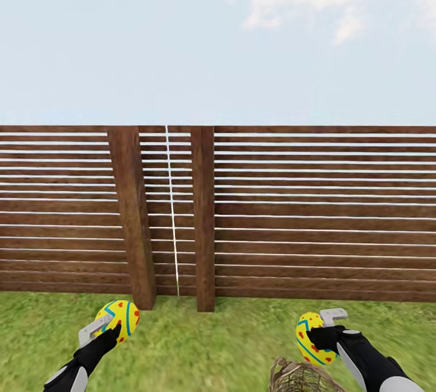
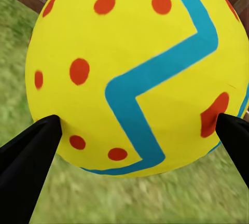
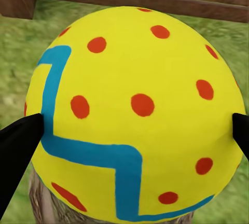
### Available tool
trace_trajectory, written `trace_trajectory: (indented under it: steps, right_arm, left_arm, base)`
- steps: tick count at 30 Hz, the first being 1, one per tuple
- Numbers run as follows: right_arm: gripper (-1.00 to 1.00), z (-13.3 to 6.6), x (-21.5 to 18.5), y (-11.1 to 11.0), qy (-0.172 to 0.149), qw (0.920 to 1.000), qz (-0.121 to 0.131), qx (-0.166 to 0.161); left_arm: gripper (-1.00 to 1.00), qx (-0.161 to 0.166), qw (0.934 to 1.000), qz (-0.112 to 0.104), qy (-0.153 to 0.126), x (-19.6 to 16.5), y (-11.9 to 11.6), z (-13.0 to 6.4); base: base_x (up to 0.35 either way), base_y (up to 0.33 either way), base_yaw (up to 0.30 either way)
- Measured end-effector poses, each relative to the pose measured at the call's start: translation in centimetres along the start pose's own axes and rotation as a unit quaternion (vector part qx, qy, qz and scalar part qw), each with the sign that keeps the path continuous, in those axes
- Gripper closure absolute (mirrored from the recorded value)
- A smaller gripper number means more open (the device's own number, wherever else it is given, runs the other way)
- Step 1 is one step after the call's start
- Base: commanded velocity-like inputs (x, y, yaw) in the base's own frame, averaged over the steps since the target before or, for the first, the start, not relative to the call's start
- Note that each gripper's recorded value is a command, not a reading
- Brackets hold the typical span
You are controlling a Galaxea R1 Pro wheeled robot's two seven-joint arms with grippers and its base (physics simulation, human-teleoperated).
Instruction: Take the three Easter eggs out of the wicker basket on the lawn in the garden, then place them on the lawn next to a single tree (choose any tree) so that all three eggs are next to the same tree and none are left in the basket.
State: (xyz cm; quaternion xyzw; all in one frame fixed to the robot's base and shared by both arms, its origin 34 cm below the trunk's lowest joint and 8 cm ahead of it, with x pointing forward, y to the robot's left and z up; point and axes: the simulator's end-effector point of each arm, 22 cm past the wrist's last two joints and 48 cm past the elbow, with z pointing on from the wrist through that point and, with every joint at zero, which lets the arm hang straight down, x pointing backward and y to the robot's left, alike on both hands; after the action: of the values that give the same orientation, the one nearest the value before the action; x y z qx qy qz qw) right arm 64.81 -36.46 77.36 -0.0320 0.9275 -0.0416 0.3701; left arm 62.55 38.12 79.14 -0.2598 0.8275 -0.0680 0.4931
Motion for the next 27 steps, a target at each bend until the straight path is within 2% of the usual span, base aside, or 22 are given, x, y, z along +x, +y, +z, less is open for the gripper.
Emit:
trace_trajectory:
  steps: [27]
  right_arm:
    - [1.00, -2.7, -1.8, -0.3, 0.000, 1.0000, -0.001, 0.000]
  left_arm:
    - [1.00, 0.000, 1.0000, 0.000, 0.001, -2.2, -1.1, -2.1]
  base:
    - [0.000, 0.000, 0.000]
